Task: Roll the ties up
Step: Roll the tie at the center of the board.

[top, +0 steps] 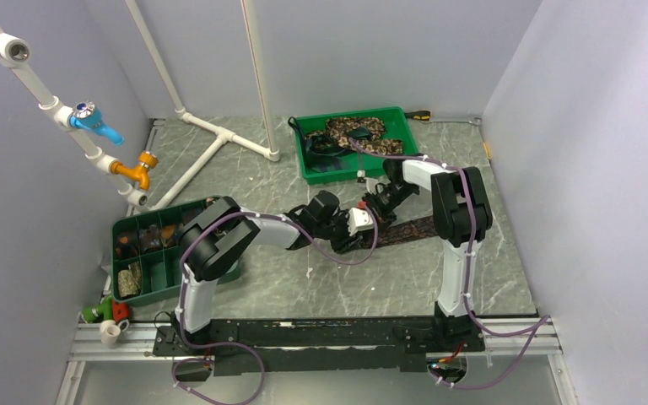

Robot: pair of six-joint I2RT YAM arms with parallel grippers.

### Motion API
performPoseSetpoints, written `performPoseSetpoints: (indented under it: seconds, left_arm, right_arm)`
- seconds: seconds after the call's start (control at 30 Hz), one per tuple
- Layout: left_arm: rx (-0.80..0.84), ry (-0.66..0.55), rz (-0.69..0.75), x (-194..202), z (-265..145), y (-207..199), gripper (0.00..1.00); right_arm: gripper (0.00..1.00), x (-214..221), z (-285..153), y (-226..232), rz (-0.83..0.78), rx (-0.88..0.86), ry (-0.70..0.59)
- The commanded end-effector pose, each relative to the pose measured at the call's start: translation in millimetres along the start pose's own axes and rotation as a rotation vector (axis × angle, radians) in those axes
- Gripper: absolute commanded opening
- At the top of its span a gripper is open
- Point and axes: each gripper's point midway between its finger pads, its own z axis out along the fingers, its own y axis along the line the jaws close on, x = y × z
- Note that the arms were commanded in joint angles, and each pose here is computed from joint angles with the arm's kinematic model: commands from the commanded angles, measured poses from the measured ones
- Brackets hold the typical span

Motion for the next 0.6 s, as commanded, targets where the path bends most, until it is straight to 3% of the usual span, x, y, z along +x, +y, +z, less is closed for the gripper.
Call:
performPoseSetpoints:
  seconds: [0.0, 0.03, 0.13, 0.33, 0.57]
  left_arm:
    - [-0.016, 0.255, -0.177, 76.6, -24.0, -16.7, 0.54]
    - [0.003, 0.228, -0.184, 73.8, -28.2, -19.1, 0.65]
    - [0.019, 0.057, -0.140, 48.7, -45.9, -16.7, 0.76]
    - [0.057, -0.095, -0.010, 18.1, -48.2, -16.3, 0.81]
    - [0.037, -0.227, -0.026, -15.3, -17.2, 4.6, 0.82]
  right_arm:
    - [0.00, -12.8, 13.4, -43.6, -0.065, 0.150, -0.018]
    - [0.00, -10.3, 15.8, -50.8, -0.066, 0.179, -0.010]
    - [0.00, -2.7, 18.1, -65.0, -0.070, 0.238, 0.022]
    - [0.00, 8.2, 18.3, -71.7, -0.093, 0.289, 0.043]
    - [0.00, 5.8, 20.2, -72.9, -0.082, 0.298, 0.047]
